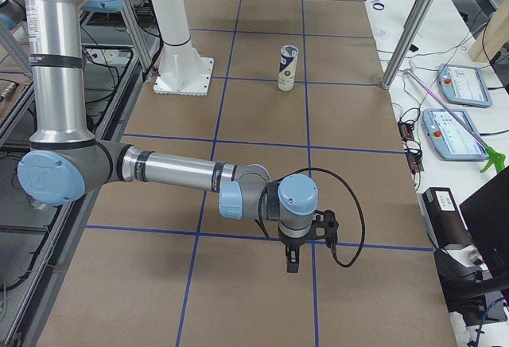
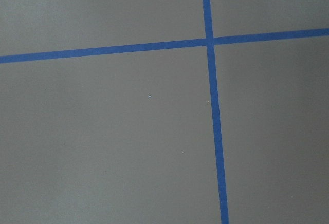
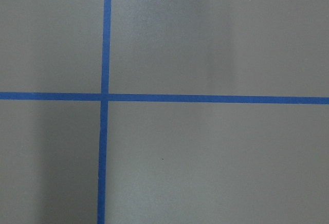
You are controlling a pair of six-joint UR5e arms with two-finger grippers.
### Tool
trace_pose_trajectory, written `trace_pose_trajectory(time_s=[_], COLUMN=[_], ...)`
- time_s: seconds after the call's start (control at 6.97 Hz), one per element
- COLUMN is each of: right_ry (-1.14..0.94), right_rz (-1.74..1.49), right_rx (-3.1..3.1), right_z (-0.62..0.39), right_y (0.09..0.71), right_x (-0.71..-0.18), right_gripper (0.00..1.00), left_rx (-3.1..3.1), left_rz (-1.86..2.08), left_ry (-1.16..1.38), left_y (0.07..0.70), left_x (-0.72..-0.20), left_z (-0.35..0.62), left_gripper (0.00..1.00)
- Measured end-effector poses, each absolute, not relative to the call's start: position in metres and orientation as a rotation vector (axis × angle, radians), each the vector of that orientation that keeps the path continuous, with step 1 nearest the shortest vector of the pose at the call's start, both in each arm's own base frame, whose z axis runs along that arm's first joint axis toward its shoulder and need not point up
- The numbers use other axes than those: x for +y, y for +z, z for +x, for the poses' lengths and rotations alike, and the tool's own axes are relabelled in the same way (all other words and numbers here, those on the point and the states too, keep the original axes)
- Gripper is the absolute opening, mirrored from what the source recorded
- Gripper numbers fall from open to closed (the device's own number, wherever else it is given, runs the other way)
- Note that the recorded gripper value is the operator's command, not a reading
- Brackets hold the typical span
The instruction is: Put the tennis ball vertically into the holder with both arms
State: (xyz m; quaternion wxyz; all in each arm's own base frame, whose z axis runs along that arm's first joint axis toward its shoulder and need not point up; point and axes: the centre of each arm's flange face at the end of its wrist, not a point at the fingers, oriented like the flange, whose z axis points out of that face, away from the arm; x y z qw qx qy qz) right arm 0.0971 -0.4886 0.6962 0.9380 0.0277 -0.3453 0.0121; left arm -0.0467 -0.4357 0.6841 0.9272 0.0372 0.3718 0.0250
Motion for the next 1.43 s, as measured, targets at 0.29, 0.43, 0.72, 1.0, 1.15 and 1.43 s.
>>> trace_pose_trajectory(time_s=[0.29, 0.43, 0.72, 1.0, 1.15, 1.43], right_ry=[0.030, 0.032, 0.035, 0.034, 0.032, 0.030], right_rz=[0.045, 0.040, 0.029, 0.027, 0.032, 0.037], right_rx=[-0.707, -0.707, -0.706, -0.707, -0.707, -0.707], right_z=[0.097, 0.097, 0.096, 0.096, 0.096, 0.096], right_y=[0.701, 0.704, 0.711, 0.712, 0.710, 0.708], right_x=[-0.484, -0.482, -0.476, -0.472, -0.473, -0.474], right_gripper=[1.00, 1.00, 1.00, 1.00, 1.00, 1.00], left_rx=[0.761, 0.761, 0.763, 0.763, 0.763, 0.761], left_rz=[0.067, 0.065, 0.059, 0.053, 0.050, 0.046], left_ry=[0.046, 0.045, 0.044, 0.042, 0.042, 0.041], left_y=[0.688, 0.689, 0.693, 0.695, 0.696, 0.698], left_x=[-0.434, -0.434, -0.434, -0.432, -0.430, -0.428], left_z=[-0.047, -0.047, -0.046, -0.046, -0.047, -0.047], left_gripper=[1.00, 1.00, 1.00, 1.00, 1.00, 1.00])
